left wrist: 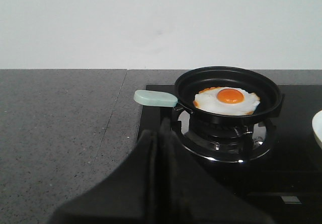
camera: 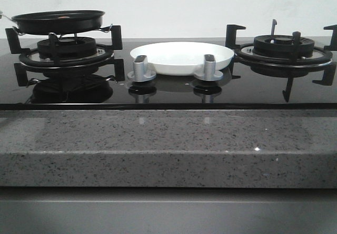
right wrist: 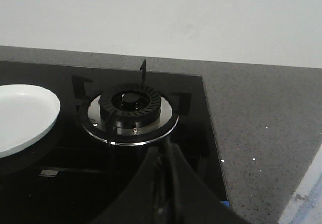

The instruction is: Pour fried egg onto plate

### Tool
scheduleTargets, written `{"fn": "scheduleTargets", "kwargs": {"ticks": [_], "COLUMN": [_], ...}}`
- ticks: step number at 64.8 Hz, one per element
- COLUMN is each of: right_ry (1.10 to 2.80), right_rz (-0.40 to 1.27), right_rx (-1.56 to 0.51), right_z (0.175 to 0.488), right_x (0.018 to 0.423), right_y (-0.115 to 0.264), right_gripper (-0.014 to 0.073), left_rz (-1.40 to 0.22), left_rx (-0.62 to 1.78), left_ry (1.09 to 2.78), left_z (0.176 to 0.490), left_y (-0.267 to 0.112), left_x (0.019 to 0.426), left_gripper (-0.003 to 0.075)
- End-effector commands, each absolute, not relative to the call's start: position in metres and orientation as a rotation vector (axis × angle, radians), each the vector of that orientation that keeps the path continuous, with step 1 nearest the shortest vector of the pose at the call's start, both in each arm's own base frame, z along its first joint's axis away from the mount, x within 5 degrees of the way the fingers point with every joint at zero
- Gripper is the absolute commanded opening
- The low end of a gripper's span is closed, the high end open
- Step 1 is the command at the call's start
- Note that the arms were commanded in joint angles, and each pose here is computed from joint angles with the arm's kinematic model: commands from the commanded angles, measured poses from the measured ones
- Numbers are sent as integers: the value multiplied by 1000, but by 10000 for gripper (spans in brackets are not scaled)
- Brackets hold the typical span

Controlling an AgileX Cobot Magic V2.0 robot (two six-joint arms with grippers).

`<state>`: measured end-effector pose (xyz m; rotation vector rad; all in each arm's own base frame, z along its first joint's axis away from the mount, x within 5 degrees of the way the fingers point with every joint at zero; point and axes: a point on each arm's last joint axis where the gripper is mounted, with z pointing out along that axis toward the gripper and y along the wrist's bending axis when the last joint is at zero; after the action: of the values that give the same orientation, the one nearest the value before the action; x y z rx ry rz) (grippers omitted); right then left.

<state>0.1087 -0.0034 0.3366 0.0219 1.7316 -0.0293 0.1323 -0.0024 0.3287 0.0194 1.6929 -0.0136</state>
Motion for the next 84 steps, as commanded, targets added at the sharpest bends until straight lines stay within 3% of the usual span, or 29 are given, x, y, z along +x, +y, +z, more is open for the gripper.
{"fn": "scheduleTargets", "kwargs": {"ticks": [1, 9, 17, 23, 26, 64, 76, 84], "right_ry": [1641, 1641, 1641, 1641, 1641, 1662, 1731, 1780], "right_rz": [-47, -47, -47, -47, -47, -17, 32, 77], "right_rx": [11, 11, 11, 11, 11, 32, 56, 46], "right_z": [354, 354, 354, 354, 354, 352, 357, 366], "right_x": [110, 110, 110, 110, 110, 114, 140, 168], "right_y": [-4, -4, -4, -4, -4, -3, -2, 3], "right_gripper": [15, 199, 428, 505, 516, 516, 512, 437], "left_rz": [-25, -25, -25, -25, -25, -25, -25, -25], "left_rx": [3, 3, 3, 3, 3, 3, 3, 3], "left_ry": [1561, 1561, 1561, 1561, 1561, 1561, 1561, 1561], "left_z": [350, 350, 350, 350, 350, 350, 350, 350], "left_y": [-2, -2, -2, -2, -2, -2, -2, -2], "left_x": [133, 133, 133, 133, 133, 133, 133, 133], "left_gripper": [10, 160, 467, 650, 687, 692, 692, 692]}}
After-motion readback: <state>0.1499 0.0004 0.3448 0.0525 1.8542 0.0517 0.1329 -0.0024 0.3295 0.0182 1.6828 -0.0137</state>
